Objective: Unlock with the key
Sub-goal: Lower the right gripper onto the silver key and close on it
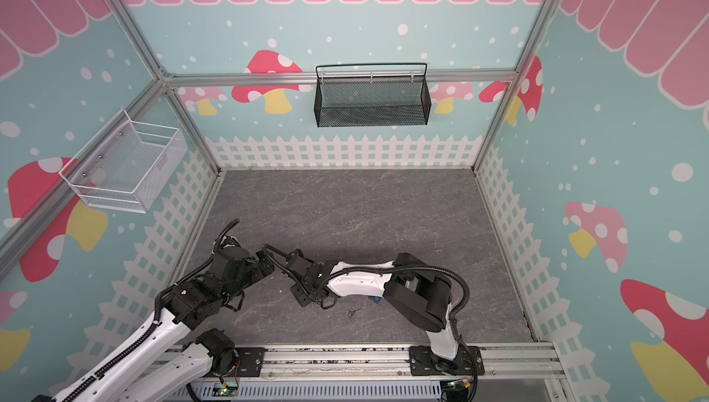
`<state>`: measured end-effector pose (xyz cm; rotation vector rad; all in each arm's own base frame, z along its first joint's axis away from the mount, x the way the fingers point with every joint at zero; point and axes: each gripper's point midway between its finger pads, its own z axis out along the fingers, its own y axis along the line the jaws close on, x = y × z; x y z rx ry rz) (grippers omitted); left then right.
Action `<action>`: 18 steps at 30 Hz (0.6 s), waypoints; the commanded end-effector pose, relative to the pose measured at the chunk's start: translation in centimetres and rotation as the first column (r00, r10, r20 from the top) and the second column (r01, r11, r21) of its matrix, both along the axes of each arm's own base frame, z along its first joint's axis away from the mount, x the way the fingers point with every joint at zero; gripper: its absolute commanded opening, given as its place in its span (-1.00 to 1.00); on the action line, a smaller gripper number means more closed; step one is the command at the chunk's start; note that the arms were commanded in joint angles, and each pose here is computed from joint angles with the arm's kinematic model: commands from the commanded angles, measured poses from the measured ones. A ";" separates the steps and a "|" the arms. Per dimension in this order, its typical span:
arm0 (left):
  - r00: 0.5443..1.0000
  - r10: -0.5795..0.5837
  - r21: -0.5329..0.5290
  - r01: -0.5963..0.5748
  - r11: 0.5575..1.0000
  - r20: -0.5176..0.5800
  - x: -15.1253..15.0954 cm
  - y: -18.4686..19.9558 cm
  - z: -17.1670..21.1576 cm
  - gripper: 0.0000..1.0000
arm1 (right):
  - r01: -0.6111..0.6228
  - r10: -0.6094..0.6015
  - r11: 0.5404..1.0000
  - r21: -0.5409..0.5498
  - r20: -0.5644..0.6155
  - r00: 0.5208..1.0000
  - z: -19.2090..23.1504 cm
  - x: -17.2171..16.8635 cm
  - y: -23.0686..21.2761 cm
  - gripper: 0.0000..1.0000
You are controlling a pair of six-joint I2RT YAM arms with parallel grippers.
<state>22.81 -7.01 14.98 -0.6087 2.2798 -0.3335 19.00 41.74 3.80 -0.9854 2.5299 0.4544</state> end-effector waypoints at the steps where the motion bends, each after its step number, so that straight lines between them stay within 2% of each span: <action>1: 1.000 0.019 0.009 -0.019 1.000 0.012 -0.2 0.6 0.7 1.00 | -0.030 0.030 1.000 -0.010 0.000 1.000 -0.5 -0.1 0.6 0.08; 18: 1.000 0.029 0.005 -0.029 1.000 0.002 -0.2 0.6 0.4 0.99 | -0.059 0.059 0.998 -0.027 0.010 0.998 -0.9 0.1 1.0 -0.11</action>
